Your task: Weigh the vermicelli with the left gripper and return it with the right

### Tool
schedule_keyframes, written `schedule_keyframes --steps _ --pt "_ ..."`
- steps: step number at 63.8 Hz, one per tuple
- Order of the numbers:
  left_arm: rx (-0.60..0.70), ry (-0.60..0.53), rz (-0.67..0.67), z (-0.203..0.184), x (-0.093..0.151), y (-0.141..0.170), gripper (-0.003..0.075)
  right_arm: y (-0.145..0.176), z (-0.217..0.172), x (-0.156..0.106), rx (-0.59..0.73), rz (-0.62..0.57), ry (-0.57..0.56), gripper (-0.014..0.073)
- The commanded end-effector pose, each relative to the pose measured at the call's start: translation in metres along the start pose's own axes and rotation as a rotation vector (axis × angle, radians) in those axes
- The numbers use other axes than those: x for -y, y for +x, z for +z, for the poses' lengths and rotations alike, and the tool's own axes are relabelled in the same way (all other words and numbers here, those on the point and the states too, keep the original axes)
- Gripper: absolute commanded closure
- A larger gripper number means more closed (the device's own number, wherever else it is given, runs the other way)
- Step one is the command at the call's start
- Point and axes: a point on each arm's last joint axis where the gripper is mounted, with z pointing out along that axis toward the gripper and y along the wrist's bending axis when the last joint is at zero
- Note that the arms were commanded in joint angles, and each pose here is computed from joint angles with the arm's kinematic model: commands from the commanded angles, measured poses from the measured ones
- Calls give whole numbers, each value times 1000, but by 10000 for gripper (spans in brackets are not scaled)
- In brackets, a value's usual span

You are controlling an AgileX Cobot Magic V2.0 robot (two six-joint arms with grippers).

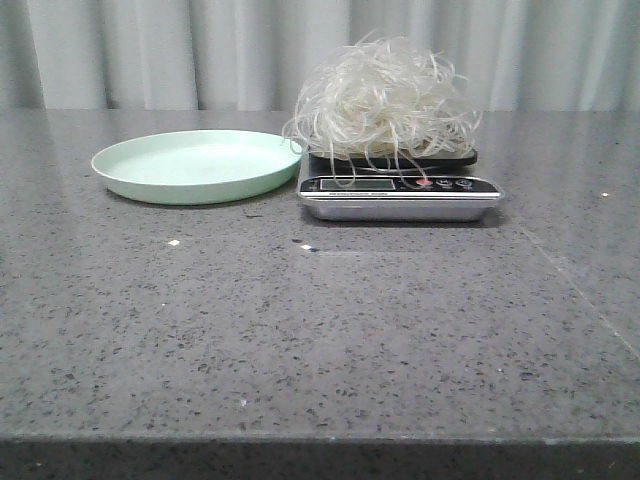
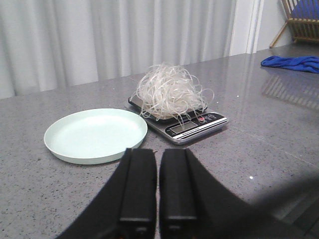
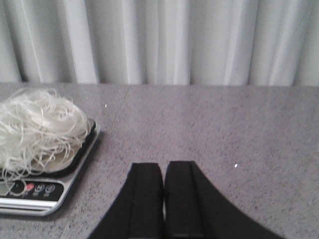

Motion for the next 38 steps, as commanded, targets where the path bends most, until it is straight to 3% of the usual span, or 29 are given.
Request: schedule_keyframes --steps 1,6,14,17,38 --pt "95 -1 -14 -2 0 -15 575 -23 4 -4 39 0 -32 402" --pt "95 -1 -14 -2 0 -15 575 -31 12 -9 -15 -6 -69 329" --pt "97 -1 -14 -2 0 -15 575 -57 36 -25 -109 -60 -160 41" --pt "97 -1 -14 -2 0 -15 575 -65 46 -33 -151 -71 -192 -23" --pt "97 -1 -14 -2 0 -15 575 -107 119 -101 -278 -128 -398 -5"
